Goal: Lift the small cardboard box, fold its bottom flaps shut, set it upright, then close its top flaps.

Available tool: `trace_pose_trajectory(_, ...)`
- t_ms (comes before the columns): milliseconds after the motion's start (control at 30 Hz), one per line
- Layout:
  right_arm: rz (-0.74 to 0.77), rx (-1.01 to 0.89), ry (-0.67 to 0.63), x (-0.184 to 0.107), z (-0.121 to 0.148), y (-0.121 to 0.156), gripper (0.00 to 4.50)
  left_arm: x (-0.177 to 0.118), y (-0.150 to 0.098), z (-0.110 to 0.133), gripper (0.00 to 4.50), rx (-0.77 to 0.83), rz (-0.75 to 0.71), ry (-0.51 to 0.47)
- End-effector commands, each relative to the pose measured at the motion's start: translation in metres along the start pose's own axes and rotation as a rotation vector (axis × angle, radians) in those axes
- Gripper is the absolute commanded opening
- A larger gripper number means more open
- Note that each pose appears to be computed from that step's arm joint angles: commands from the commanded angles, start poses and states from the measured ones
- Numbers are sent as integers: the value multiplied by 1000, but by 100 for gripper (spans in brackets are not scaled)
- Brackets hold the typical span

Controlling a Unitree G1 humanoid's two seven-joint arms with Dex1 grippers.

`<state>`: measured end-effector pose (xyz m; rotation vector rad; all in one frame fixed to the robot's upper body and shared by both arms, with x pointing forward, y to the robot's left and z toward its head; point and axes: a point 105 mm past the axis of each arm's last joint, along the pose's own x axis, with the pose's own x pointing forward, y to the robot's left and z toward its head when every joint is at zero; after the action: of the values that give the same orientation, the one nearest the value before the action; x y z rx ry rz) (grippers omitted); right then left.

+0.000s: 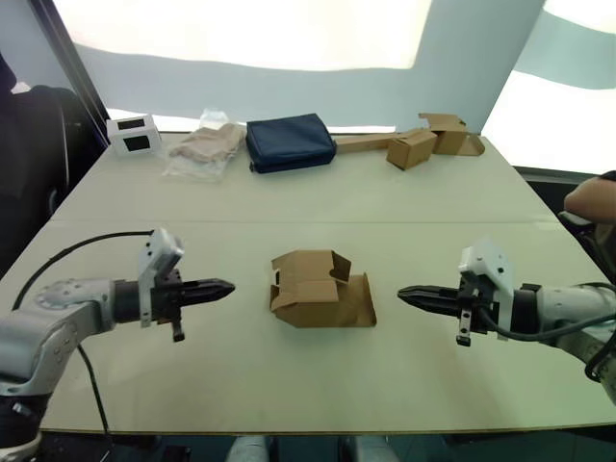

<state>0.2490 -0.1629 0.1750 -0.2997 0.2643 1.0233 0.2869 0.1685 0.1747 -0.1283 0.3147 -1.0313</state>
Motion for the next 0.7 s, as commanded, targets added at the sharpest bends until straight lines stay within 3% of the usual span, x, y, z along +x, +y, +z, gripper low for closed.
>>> trace_pose_trajectory(33,-4,-52,-31,3,10,3,0,11,1,2,164,-268,-34,3)
trace_pose_trajectory(267,-32,-44,-44,6,10,5,0,35,5,-17,441,-620,-111,59)
trace_pose_trajectory(700,-76,-31,-48,2,9,10,0,57,0,-23,441,-753,-185,60)
